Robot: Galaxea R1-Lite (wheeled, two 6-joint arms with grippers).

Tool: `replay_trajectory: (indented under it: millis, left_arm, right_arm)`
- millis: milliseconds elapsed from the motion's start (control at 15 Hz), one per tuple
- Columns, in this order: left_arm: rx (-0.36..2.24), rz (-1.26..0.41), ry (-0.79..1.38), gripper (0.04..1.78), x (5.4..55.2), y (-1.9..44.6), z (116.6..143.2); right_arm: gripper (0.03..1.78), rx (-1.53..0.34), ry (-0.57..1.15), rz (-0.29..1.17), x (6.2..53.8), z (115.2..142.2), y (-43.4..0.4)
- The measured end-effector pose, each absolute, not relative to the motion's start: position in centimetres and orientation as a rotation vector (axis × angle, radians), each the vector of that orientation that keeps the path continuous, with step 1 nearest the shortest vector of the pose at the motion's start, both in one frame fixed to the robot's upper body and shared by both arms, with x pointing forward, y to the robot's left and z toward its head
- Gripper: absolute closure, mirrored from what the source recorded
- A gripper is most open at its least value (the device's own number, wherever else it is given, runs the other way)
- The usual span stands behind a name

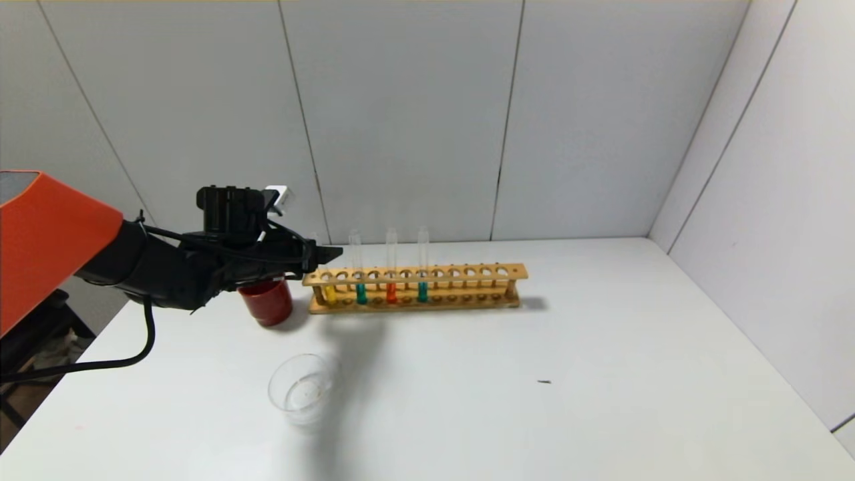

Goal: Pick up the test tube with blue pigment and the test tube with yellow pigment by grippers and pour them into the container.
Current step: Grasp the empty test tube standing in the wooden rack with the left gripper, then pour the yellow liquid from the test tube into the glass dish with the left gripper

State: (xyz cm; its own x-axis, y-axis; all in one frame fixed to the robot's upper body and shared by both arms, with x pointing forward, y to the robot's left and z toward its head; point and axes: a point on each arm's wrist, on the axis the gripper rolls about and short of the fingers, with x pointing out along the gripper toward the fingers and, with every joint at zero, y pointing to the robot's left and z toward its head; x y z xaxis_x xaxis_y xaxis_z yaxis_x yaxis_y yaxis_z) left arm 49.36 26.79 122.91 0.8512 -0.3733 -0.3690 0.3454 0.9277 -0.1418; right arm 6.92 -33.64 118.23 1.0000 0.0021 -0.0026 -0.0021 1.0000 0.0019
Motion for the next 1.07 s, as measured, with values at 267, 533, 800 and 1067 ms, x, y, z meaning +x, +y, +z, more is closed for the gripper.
replay_trajectory:
  millis: [267, 533, 800, 1067]
  left_arm:
    - [-0.067, -0.395, 0.403, 0.77, 49.9, 25.9, 122.5]
    - [-0.060, -0.401, 0.403, 1.43, 50.0, 25.4, 122.3]
    - [-0.059, -0.402, 0.391, 1.48, 50.1, 25.3, 122.8]
    - [-0.042, -0.373, 0.326, 1.48, 50.3, 25.2, 126.0]
  right_arm:
    - [0.06, 0.002, 0.003, 0.003, 6.9, 118.2, -33.6]
    - [0.06, 0.002, 0.003, 0.003, 6.9, 118.2, -33.6]
    - [0.06, 0.002, 0.003, 0.002, 6.9, 118.2, -33.6]
    - [0.06, 0.002, 0.002, 0.002, 6.9, 118.2, -33.6]
